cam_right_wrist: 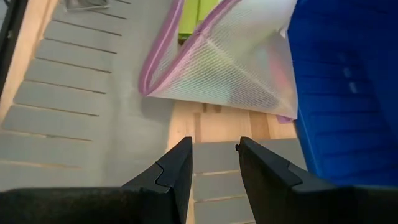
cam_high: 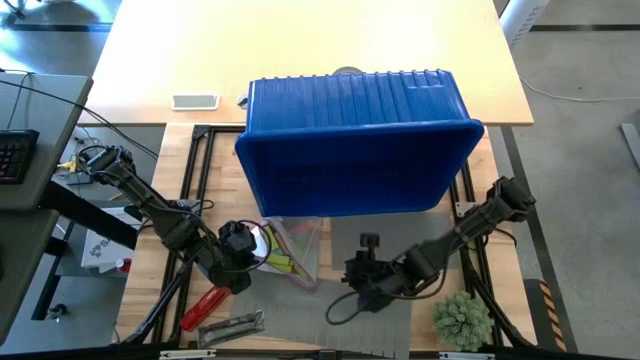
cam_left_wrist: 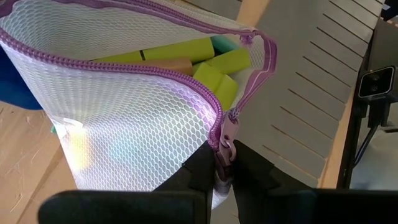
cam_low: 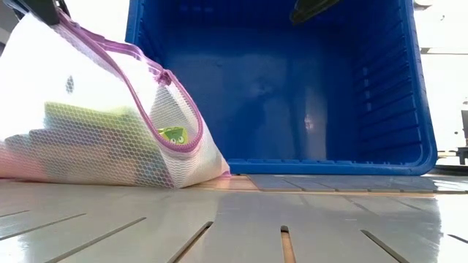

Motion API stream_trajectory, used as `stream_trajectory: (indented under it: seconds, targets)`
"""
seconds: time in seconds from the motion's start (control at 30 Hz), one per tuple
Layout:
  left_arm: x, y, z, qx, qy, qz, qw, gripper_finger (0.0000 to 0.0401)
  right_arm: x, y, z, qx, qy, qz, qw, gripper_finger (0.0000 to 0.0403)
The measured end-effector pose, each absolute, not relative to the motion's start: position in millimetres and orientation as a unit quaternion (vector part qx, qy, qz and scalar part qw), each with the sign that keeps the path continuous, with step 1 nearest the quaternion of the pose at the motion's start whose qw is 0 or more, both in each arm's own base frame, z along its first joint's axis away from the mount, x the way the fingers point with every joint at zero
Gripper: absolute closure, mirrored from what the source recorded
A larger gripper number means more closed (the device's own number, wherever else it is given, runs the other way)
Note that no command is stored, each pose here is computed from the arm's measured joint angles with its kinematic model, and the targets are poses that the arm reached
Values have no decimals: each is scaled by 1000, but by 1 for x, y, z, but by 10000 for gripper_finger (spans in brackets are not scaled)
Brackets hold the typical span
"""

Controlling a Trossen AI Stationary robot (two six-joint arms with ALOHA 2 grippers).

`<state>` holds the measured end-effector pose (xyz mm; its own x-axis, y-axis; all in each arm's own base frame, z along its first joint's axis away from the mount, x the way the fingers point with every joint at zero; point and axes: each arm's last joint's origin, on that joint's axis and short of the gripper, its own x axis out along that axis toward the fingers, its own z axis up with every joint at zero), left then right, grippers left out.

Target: Sort blocks

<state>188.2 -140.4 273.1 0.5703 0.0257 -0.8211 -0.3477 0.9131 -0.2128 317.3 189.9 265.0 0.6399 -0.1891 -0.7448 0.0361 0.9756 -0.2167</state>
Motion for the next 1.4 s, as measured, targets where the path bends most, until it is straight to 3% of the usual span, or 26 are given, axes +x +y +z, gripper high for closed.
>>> stream_trajectory:
  seconds: [1.4]
  targets:
    - [188, -140, 273, -178, 452, 106, 867, 377, 308, 207, 264, -92, 435, 5, 896, 288]
